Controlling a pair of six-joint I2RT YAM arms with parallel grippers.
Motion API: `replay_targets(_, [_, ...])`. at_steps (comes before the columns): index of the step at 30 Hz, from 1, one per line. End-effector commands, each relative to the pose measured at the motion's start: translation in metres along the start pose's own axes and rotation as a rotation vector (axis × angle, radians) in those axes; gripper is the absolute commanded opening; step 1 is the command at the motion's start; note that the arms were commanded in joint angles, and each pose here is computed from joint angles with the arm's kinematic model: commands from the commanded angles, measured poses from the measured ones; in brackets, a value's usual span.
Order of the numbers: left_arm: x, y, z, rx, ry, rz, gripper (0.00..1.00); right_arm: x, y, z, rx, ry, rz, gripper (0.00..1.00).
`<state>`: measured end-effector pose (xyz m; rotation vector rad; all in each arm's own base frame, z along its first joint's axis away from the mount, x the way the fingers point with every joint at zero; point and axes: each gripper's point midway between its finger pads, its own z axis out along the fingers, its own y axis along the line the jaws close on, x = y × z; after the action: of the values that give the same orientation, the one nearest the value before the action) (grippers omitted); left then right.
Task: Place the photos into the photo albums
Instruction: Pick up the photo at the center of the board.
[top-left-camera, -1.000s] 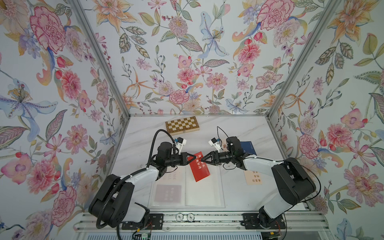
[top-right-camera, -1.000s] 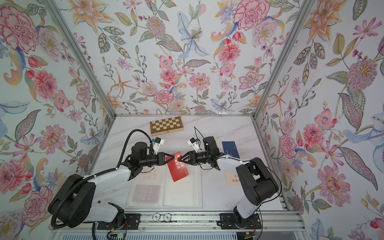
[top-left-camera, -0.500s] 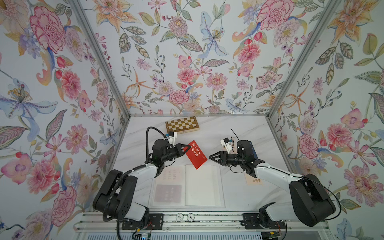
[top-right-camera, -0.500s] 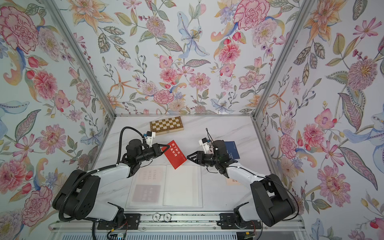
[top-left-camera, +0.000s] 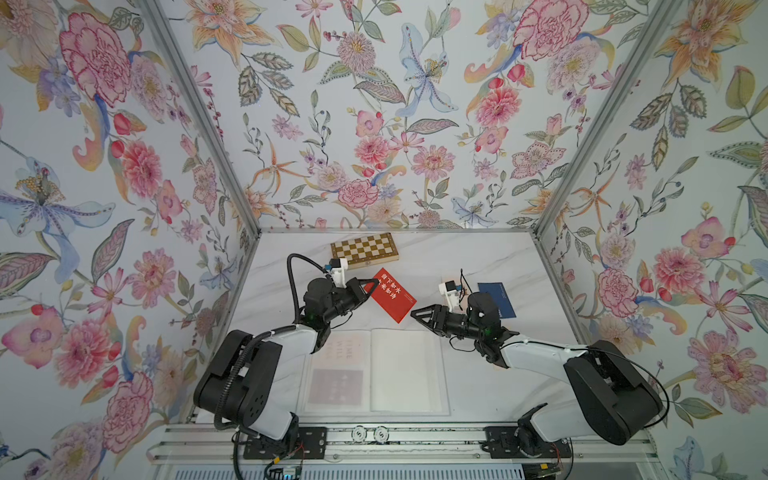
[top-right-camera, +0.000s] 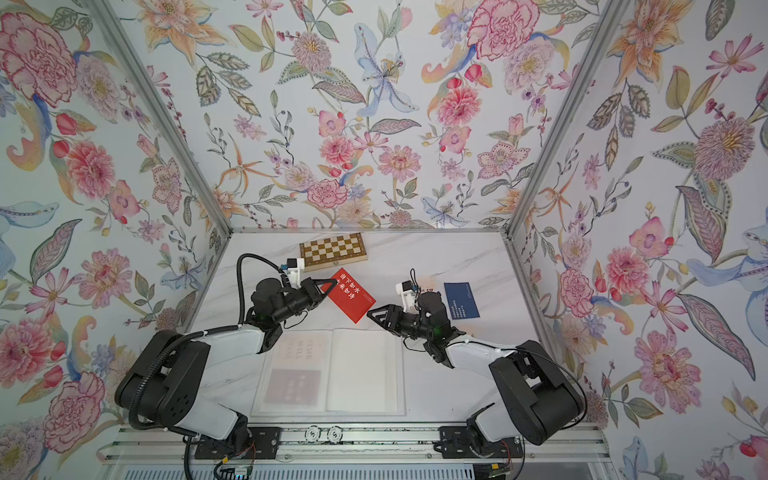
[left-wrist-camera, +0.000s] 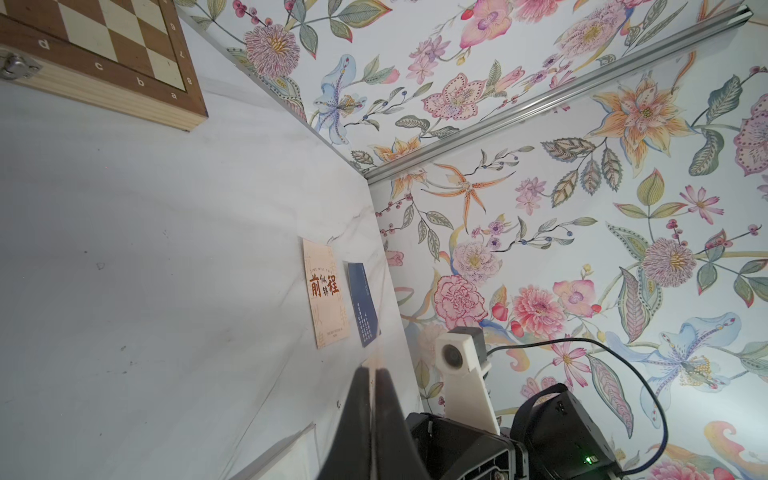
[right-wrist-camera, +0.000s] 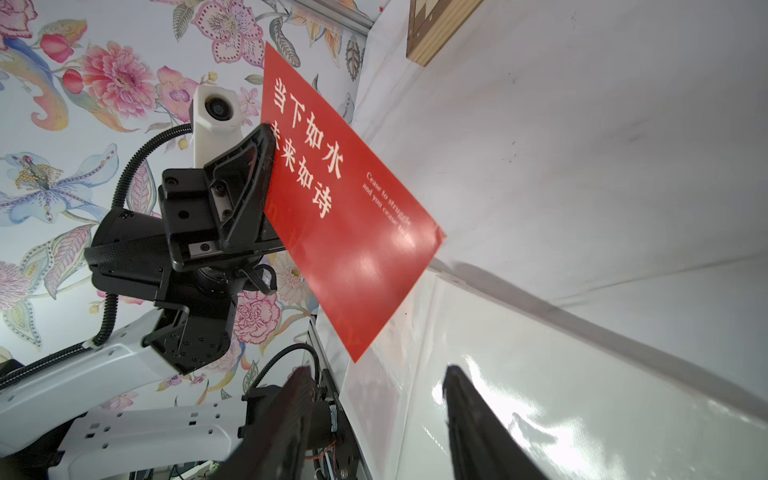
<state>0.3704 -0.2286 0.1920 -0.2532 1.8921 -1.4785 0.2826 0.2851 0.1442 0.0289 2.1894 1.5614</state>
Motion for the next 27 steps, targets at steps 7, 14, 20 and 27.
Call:
replay_targets(7, [-0.009,0.004,-0.003,-0.007,-0.052,-0.025,0.0,-0.026,0.014,0.027,-0.15,-0.089,0.03,0.5])
replay_targets(14, [-0.006,0.009,-0.004,-0.019,-0.052,-0.033,0.0,-0.031,0.025,0.042,-0.244,-0.092,0.057,0.45])
replay_targets(20, [-0.004,0.012,-0.006,-0.035,-0.045,-0.032,0.0,-0.033,0.032,0.043,-0.266,-0.094,0.055,0.31])
replay_targets(27, [0.001,0.018,-0.008,-0.075,-0.03,-0.015,0.0,-0.034,0.042,0.04,-0.275,-0.098,0.04,0.15])
